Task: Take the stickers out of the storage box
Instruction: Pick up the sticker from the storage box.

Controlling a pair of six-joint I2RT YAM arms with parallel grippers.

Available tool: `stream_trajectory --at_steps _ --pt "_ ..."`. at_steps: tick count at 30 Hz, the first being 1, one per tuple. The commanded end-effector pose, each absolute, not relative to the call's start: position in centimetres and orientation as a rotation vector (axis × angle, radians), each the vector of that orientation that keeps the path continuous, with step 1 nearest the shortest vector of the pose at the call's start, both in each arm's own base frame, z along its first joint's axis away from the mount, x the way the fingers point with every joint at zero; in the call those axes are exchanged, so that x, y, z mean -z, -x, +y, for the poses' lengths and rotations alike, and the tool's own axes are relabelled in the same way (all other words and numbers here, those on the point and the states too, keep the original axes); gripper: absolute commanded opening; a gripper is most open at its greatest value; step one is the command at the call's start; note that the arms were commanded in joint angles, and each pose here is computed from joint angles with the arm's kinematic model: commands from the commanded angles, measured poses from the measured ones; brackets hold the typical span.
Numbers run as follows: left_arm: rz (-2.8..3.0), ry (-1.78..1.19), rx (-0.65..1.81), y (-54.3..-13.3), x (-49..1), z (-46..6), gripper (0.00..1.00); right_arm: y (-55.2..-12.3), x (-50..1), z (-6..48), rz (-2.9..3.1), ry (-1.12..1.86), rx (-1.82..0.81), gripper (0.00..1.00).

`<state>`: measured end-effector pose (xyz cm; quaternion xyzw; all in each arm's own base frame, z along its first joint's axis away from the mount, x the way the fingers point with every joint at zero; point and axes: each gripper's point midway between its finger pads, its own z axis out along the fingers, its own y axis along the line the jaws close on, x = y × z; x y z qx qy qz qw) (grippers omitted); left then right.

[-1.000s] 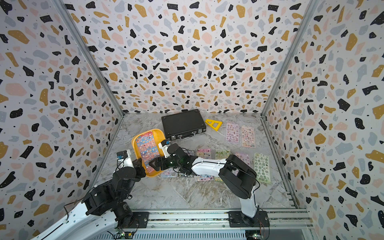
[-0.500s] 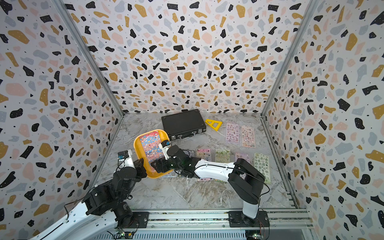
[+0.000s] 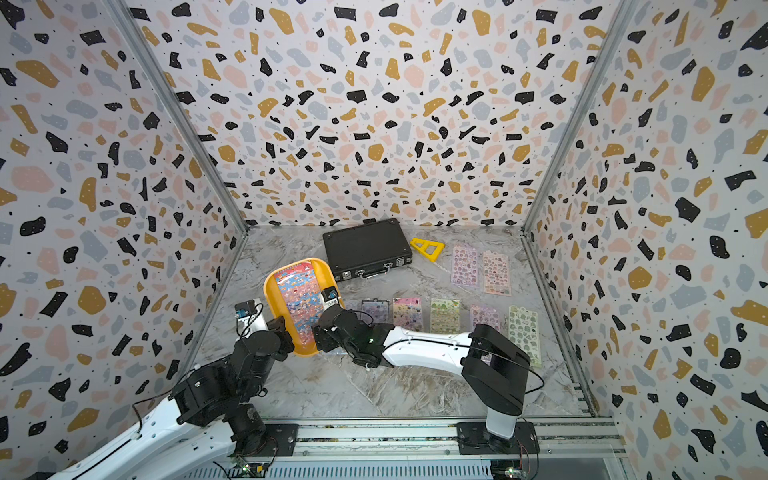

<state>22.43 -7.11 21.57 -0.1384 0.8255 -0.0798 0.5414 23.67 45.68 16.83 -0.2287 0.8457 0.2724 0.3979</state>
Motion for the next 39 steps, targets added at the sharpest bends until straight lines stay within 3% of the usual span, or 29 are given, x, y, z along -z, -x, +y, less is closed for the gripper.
stream_trajectory --at_steps 1,16,25,39 --pt "1.895 0.375 0.271 -22.7 -23.5 -7.5 0.00 -25.0 -17.1 45.7 2.149 0.560 -0.609 0.76" --pt "1.824 0.294 0.477 -22.1 -25.0 -9.3 0.00 -28.3 -14.8 48.0 2.230 0.536 -0.842 0.88" --pt "1.807 0.282 0.513 -22.0 -25.4 -9.6 0.00 -27.9 -13.6 49.0 2.257 0.568 -0.967 0.92" --pt "1.812 0.388 0.435 -22.0 -24.7 -7.8 0.00 -22.8 -17.6 48.0 2.215 0.708 -1.425 0.74"
